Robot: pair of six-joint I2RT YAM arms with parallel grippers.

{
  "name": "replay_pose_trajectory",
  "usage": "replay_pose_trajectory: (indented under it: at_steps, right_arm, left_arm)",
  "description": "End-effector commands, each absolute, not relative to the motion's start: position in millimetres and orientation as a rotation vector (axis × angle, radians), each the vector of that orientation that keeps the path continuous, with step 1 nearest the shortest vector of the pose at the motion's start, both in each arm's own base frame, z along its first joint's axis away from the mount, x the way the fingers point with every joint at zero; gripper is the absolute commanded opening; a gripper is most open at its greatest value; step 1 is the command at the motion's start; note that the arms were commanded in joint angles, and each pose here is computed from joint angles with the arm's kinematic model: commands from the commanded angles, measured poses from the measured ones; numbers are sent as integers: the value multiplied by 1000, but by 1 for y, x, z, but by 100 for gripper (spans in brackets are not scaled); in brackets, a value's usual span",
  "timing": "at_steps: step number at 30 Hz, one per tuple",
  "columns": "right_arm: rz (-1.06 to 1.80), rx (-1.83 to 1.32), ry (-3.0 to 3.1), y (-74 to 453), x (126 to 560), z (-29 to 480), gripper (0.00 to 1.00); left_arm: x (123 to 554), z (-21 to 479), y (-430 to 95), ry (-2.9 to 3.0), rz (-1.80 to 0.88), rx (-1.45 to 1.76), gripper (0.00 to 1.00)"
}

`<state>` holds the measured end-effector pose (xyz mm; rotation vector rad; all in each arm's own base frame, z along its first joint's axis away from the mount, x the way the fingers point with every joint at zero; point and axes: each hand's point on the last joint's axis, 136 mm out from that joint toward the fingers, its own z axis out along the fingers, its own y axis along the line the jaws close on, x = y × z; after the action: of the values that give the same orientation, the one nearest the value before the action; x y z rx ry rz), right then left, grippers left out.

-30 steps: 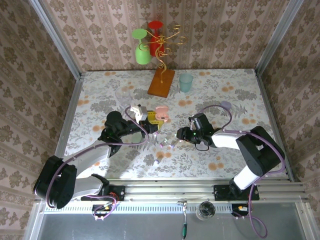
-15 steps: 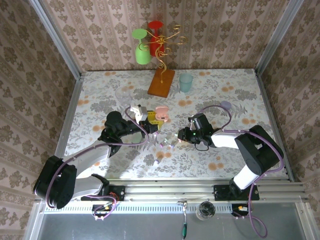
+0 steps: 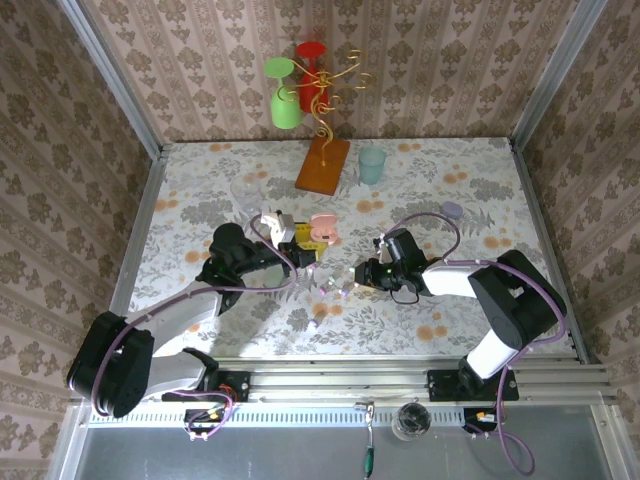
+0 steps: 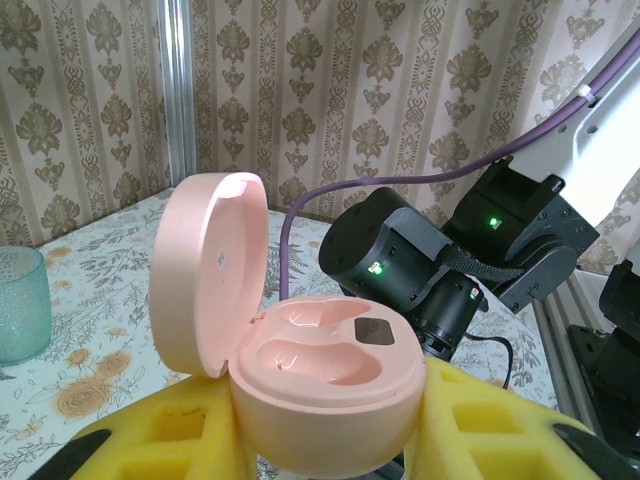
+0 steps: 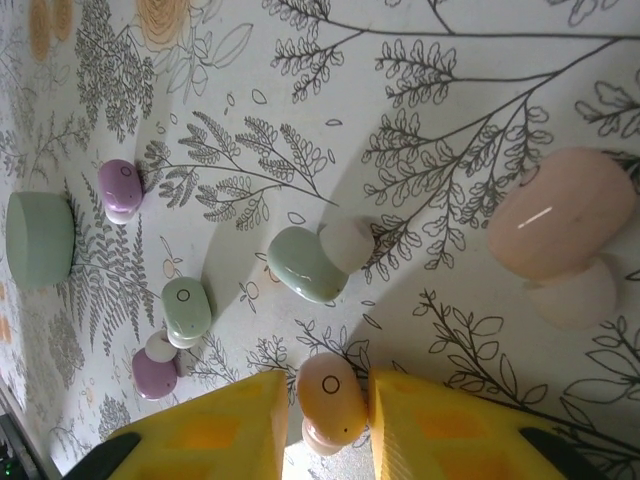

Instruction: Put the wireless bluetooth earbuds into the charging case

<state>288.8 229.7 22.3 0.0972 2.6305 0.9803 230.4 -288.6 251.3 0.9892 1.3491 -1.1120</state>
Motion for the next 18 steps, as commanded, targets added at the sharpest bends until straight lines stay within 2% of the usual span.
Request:
replay_pose_trajectory:
  at_steps: [1, 18]
  right_arm:
    - [1003, 55, 2657, 234, 282, 18, 26]
    - [902, 125, 2681, 224, 287, 14, 23]
  left_arm:
    - [230, 253, -286, 1321, -1092, 997, 31]
    - [237, 248, -286, 1336, -1057, 989, 30]
